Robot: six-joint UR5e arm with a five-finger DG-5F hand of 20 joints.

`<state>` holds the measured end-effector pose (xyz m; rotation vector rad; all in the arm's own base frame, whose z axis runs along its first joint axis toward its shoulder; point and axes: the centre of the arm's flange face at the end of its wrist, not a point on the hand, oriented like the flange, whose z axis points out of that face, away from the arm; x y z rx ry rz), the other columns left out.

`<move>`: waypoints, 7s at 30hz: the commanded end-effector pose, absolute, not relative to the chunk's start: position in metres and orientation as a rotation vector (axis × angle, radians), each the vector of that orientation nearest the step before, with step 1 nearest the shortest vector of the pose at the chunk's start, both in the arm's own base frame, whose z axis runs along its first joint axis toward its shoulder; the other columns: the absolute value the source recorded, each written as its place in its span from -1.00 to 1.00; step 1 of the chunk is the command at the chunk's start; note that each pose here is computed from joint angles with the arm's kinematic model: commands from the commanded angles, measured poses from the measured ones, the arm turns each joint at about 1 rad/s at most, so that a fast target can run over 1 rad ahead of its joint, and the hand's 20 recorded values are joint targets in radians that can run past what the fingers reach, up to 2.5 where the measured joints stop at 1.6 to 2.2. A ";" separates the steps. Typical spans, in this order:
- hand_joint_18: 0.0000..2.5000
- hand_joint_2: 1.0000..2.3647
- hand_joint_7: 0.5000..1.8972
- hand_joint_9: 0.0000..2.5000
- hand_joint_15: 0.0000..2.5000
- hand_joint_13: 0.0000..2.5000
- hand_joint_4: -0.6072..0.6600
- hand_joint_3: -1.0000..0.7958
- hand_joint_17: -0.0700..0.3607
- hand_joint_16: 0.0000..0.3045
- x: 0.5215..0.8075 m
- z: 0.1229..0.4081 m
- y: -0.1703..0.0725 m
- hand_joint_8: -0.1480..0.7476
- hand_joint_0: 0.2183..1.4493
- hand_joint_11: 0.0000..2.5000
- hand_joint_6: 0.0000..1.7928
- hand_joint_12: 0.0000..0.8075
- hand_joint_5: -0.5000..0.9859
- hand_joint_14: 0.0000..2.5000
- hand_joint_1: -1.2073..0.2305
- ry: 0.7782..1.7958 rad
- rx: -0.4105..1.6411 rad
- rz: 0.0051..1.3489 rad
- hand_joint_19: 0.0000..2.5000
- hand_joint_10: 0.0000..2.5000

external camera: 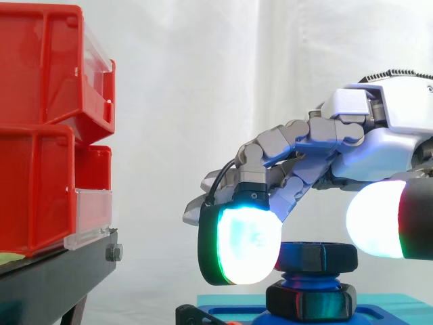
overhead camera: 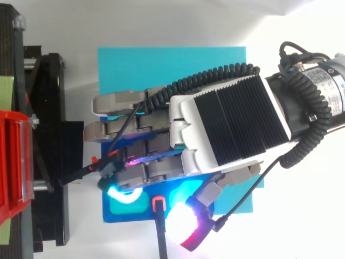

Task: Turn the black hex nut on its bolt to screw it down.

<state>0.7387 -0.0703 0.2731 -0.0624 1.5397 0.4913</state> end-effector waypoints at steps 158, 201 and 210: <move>-1.00 -1.00 -0.51 -0.40 -0.98 -0.75 0.29 -0.44 -0.33 -0.78 0.747 0.258 -0.092 -0.11 -0.55 -0.78 -0.07 -0.29 -0.52 -1.00 0.17 1.461 -0.237 0.489 -0.98 -0.99; -1.00 -1.00 -0.53 -0.40 -0.97 -0.74 0.27 -0.44 -0.33 -0.78 0.739 0.258 -0.121 -0.10 -0.55 -0.78 -0.05 -0.28 -0.52 -1.00 0.15 1.452 -0.267 0.504 -0.98 -0.99; -1.00 -1.00 -0.53 -0.40 -0.97 -0.74 0.29 -0.44 -0.33 -0.78 0.738 0.259 -0.128 -0.10 -0.55 -0.77 -0.06 -0.28 -0.52 -1.00 0.15 1.451 -0.257 0.503 -0.98 -0.99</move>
